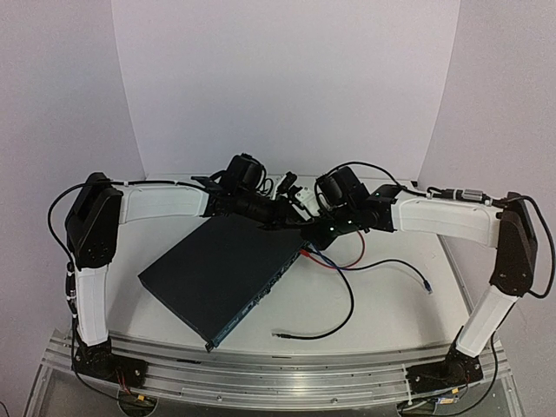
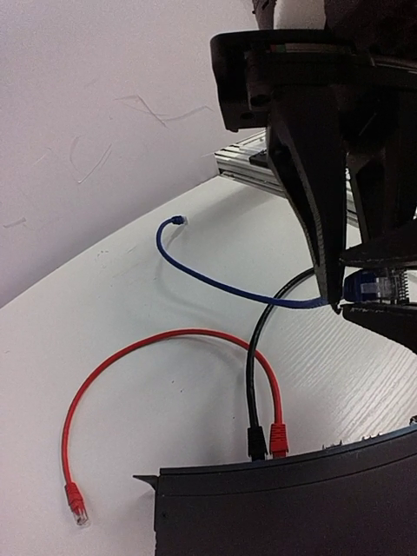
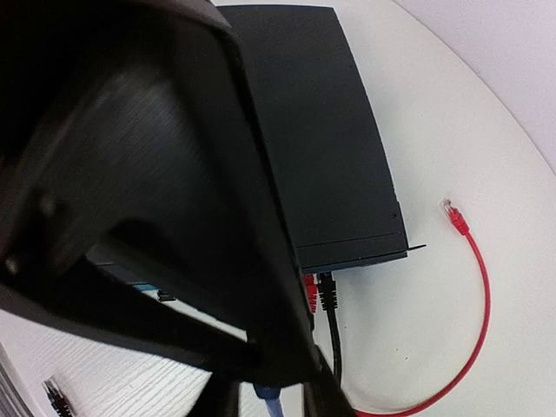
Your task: Insert the plug into the switch port
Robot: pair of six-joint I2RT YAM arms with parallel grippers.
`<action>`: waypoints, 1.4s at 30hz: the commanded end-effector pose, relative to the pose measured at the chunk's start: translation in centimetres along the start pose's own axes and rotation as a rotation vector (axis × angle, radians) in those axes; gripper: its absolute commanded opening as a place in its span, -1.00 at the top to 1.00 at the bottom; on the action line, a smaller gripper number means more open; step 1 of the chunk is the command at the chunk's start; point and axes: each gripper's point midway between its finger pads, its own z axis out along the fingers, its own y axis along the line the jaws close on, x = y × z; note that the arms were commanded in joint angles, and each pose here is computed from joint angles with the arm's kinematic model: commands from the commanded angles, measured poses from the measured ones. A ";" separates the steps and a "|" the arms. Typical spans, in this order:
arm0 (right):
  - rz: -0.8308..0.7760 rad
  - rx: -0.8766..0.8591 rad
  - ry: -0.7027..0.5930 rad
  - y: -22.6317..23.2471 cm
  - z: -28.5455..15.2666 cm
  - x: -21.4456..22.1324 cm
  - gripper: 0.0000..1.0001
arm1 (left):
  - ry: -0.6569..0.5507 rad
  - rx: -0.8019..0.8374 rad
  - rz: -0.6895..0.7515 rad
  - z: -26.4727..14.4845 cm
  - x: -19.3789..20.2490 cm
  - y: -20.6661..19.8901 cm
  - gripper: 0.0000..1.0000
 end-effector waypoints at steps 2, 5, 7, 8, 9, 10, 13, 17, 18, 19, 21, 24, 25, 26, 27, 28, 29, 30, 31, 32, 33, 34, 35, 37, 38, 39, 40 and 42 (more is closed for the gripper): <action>0.035 -0.130 -0.102 1.7 -2.4 -2.5 -0.08 | -0.085 0.129 0.230 -1.0 -2.3 -3.5 1.00; 0.093 -0.256 -0.126 1.9 -4.3 -1.9 -0.30 | -0.118 0.176 0.324 -2.1 -3.5 -3.3 1.00; 0.169 -0.379 -0.150 1.6 -6.0 -1.6 -0.40 | -0.132 0.224 0.404 -3.1 -3.8 -3.2 1.00; 0.197 -0.446 -0.164 1.7 -6.9 -1.7 -0.41 | -0.139 0.261 0.467 -3.6 -3.7 -3.5 1.00; 0.216 -0.497 -0.176 1.7 -7.6 -1.7 -0.42 | -0.148 0.295 0.523 -4.2 -3.5 -3.9 1.00; 0.229 -0.531 -0.186 1.6 -8.2 -1.7 -0.43 | -0.157 0.321 0.572 -4.7 -3.3 -4.3 1.00; 0.243 -0.606 -0.213 1.5 -9.6 -2.0 -0.40 | -0.139 0.398 0.703 -5.9 -2.5 -5.9 1.00; 0.241 -0.711 -0.231 2.3 -10.6 -2.3 -0.31 | -0.131 0.474 0.828 -7.4 -1.4 -7.9 1.00; 0.238 -0.726 -0.231 2.3 -10.5 -2.3 -0.29 | -0.143 0.486 0.857 -7.9 -1.3 -8.4 1.00; 0.233 -0.744 -0.230 2.4 -10.4 -2.3 -0.25 | -0.156 0.495 0.882 -8.2 -1.2 -8.7 1.00; 0.218 -0.750 -0.238 2.3 -10.3 -2.4 -0.24 | -0.175 0.510 0.923 -9.0 -0.9 -9.5 1.00; 0.187 -0.767 -0.259 2.4 -10.0 -2.7 -0.23 | -0.189 0.530 0.974 -9.8 -0.5 -10.4 1.00; 0.176 -0.775 -0.268 2.5 -9.9 -2.9 -0.21 | -0.191 0.534 0.982 -10.0 -0.4 -10.6 1.00; 0.169 -0.783 -0.278 2.5 -9.8 -3.1 -0.20 | -0.193 0.537 0.989 -10.2 -0.4 -10.7 1.00; 0.167 -0.795 -0.283 2.6 -9.7 -3.2 -0.18 | -0.196 0.539 0.993 -10.2 -0.4 -10.8 1.00; 0.173 -0.812 -0.295 2.6 -9.5 -3.6 -0.17 | -0.197 0.536 0.993 -10.2 -0.5 -10.8 1.00; 0.179 -0.825 -0.310 2.6 -9.4 -4.0 -0.16 | -0.199 0.533 0.992 -10.2 -0.7 -10.9 1.00; 0.183 -0.834 -0.323 2.6 -9.4 -4.4 -0.15 | -0.201 0.529 0.990 -10.2 -0.7 -10.8 1.00; 0.182 -0.839 -0.338 2.6 -9.4 -4.7 -0.15 | -0.202 0.522 0.986 -10.1 -0.8 -10.7 1.00; 0.176 -0.839 -0.356 2.5 -9.4 -5.1 -0.15 | -0.205 0.513 0.982 -10.1 -1.0 -10.7 1.00; 0.175 -0.835 -0.371 2.4 -9.5 -5.3 -0.15 | -0.209 0.503 0.979 -10.0 -1.1 -10.6 1.00; 0.183 -0.837 -0.386 2.3 -9.6 -5.6 -0.14 | -0.212 0.493 0.972 -9.9 -1.2 -10.4 1.00; 0.176 -0.838 -0.402 2.4 -9.7 -5.8 -0.14 | -0.213 0.489 0.965 -9.8 -1.3 -10.3 1.00; 0.165 -0.849 -0.420 2.4 -9.9 -6.1 -0.12 | -0.214 0.489 0.952 -9.7 -1.4 -10.2 1.00; 0.165 -0.861 -0.421 2.5 -9.9 -6.2 -0.09 | -0.216 0.492 0.949 -9.7 -1.4 -10.2 1.00; 0.166 -0.875 -0.420 2.6 -9.8 -6.2 -0.07 | -0.218 0.493 0.947 -9.7 -1.5 -10.3 1.00; 0.164 -0.889 -0.418 2.8 -9.8 -6.3 -0.04 | -0.220 0.492 0.946 -9.6 -1.6 -10.3 1.00; 0.169 -0.903 -0.406 3.0 -9.2 -6.1 -0.03 | -0.219 0.493 0.943 -9.6 -1.6 -10.3 1.00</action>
